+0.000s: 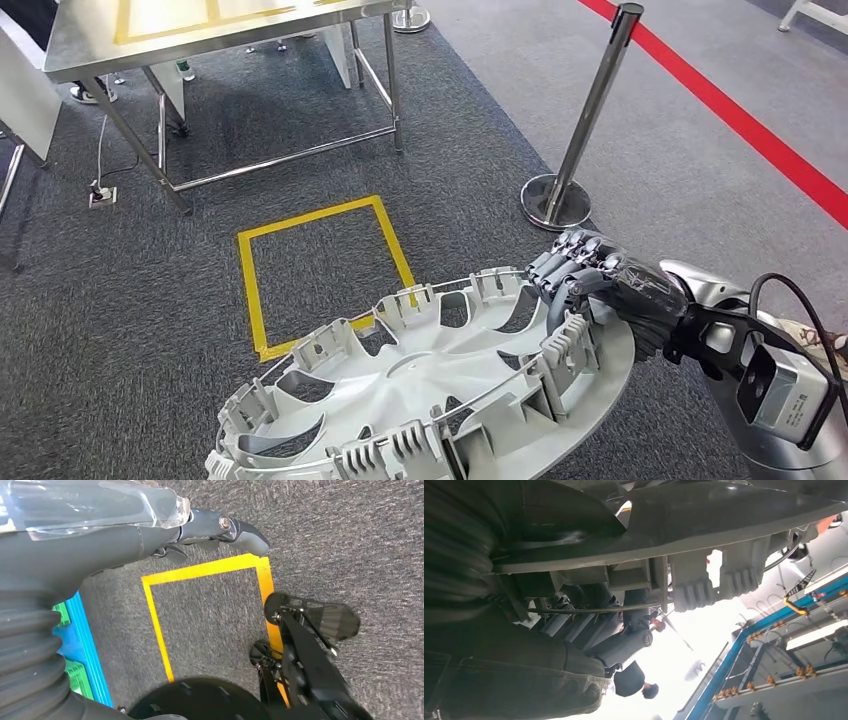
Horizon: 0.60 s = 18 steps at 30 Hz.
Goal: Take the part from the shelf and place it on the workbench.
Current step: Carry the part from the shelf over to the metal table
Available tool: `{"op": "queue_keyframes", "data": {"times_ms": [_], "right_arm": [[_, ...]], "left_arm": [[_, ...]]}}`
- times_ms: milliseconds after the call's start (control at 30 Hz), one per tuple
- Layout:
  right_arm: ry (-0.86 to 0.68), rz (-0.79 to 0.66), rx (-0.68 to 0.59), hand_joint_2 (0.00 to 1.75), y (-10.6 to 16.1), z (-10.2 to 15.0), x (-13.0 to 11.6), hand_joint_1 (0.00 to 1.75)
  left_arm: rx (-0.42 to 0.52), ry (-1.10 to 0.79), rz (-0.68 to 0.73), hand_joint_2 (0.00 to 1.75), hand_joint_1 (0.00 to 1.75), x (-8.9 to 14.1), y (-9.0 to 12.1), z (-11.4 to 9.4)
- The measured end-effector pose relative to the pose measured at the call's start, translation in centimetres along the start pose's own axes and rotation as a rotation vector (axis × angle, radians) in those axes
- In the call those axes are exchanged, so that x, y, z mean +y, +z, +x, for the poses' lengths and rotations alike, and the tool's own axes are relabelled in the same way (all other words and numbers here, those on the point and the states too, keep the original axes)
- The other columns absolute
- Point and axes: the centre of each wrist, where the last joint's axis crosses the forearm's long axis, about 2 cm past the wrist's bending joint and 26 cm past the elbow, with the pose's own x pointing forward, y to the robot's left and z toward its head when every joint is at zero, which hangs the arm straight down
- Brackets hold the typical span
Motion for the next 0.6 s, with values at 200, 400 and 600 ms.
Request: {"op": "queue_keyframes", "data": {"times_ms": [200,400,600], "right_arm": [[0.010,-0.006,-0.006,1.75,0.16,0.08,-0.35,1.75],[0.005,-0.004,0.002,1.75,0.43,0.01,-0.46,1.75],[0.008,-0.003,0.003,1.75,0.45,-0.02,-0.51,1.75]], "left_arm": [[0.002,0.000,0.001,1.75,0.00,0.05,0.02,-0.13],[-0.001,-0.004,-0.003,1.75,0.00,-0.05,0.00,-0.02],[-0.004,-0.007,-0.008,1.75,0.00,-0.10,0.01,-0.09]]}}
